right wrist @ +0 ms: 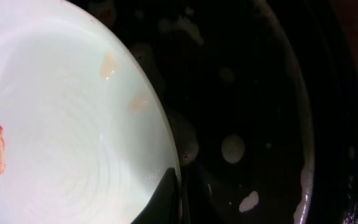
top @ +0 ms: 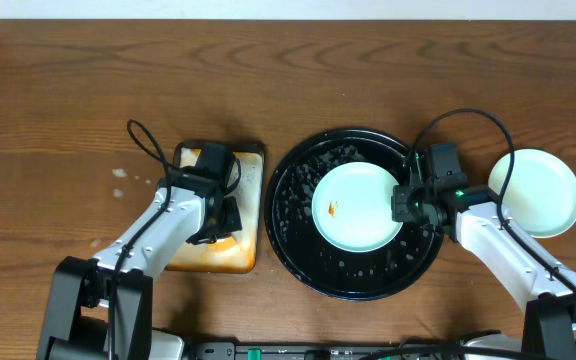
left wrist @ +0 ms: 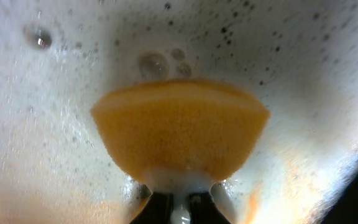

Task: Clean dirty plates on tray and stack at the side
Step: 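Dip and press the sponge into the soapy tray with the left gripper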

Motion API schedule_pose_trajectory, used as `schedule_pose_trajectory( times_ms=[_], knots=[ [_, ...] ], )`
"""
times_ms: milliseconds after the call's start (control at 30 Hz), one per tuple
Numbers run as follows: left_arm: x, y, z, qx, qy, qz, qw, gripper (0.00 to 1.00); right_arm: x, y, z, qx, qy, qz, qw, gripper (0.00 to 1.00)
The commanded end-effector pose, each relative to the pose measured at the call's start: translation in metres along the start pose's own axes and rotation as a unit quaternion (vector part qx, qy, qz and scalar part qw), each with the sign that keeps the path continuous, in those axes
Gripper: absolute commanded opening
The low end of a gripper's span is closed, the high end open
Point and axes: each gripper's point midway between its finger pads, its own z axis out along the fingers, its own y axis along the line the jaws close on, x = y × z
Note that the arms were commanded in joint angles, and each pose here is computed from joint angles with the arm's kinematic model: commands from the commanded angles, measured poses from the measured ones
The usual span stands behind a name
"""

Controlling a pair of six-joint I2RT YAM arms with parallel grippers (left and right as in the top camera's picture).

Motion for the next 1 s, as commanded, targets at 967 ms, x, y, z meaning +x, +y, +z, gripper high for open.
schedule_pose_trajectory(
  times_ms=[967],
  knots=[
    [-0.031,-0.030,-0.047,0.042,-0.011,0.090,0.995,0.07,-0.007,0.000,-0.003,0.004,-0.009,-0.007,1.000,0.01]
  ],
)
